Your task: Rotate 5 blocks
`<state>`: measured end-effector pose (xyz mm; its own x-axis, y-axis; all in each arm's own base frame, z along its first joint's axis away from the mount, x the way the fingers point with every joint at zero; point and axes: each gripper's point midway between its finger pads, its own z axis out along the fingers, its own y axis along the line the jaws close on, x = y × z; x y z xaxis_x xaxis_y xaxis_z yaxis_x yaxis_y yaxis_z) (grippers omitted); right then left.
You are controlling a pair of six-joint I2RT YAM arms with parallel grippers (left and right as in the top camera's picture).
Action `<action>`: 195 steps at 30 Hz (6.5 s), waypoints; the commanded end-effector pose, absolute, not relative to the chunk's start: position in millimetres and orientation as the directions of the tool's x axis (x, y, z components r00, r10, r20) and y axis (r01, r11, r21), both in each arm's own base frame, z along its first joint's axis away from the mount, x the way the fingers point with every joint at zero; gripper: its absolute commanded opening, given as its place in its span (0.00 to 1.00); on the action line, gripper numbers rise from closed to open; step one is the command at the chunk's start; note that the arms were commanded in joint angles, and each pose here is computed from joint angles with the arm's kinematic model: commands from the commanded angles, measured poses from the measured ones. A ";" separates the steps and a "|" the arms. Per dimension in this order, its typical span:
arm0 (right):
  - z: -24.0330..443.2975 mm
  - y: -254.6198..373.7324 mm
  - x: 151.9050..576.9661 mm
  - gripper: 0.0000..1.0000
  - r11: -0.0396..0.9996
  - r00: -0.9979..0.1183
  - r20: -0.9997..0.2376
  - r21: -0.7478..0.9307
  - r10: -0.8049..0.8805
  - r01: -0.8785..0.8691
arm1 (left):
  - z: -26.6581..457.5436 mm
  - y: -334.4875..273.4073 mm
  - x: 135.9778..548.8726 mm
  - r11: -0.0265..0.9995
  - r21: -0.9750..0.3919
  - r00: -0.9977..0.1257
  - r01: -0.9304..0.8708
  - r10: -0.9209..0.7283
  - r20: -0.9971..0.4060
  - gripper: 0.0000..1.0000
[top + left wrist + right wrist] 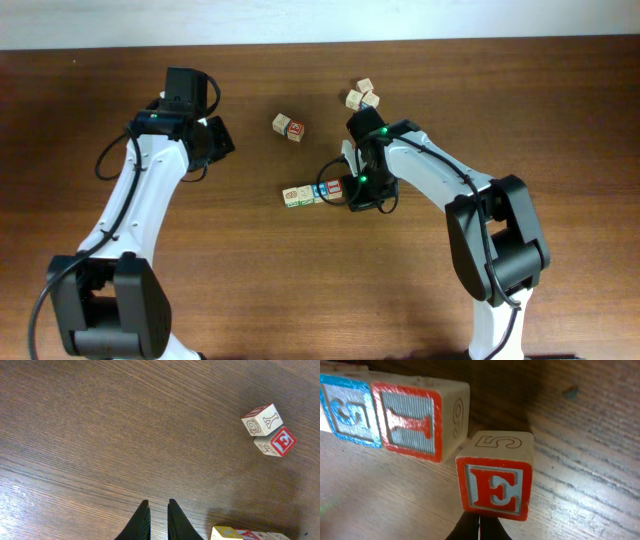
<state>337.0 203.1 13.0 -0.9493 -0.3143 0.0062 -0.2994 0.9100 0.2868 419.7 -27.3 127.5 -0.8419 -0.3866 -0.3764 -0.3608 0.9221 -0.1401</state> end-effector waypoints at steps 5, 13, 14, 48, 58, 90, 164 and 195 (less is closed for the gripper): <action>15.1 207.5 343.8 0.06 0.894 -0.938 -0.044 0.291 -0.344 -0.341 | 131.4 -38.6 419.4 0.930 -0.152 -0.845 -0.335 -0.367 -0.389 0.11; 16.1 211.4 351.7 0.06 0.883 -0.931 -0.085 0.295 -0.356 -0.365 | 129.0 -51.4 417.0 0.940 -0.150 -0.857 -0.307 -0.341 -0.386 0.10; 16.3 211.5 352.0 0.06 0.883 -0.931 -0.086 0.295 -0.356 -0.365 | 127.8 -51.3 416.6 0.940 -0.149 -0.858 -0.307 -0.341 -0.385 0.11; 20.4 195.2 384.4 0.04 0.929 -0.980 -0.045 0.312 -0.194 -0.198 | 115.1 -80.4 414.1 0.958 -0.159 -0.874 -0.239 -0.284 -0.394 0.10; 20.9 208.7 383.5 0.04 0.920 -0.973 -0.068 0.314 -0.222 -0.232 | 114.8 -80.3 413.5 0.958 -0.158 -0.875 -0.240 -0.284 -0.392 0.11; 28.7 208.4 392.4 0.04 0.826 -0.948 -0.136 0.465 -0.289 -0.318 | 32.6 -111.3 353.9 0.955 -0.239 -0.950 -0.177 -0.230 -0.213 0.00; 20.2 189.4 381.7 0.04 0.549 -0.969 -0.148 0.803 -0.196 -0.234 | 9.9 -140.2 355.8 0.943 -0.288 -0.959 -0.166 -0.222 -0.175 0.00; 21.5 213.2 369.3 0.04 0.520 -0.962 -0.115 0.822 -0.247 -0.232 | 10.7 -143.0 355.6 0.939 -0.304 -0.961 -0.162 -0.220 -0.170 0.00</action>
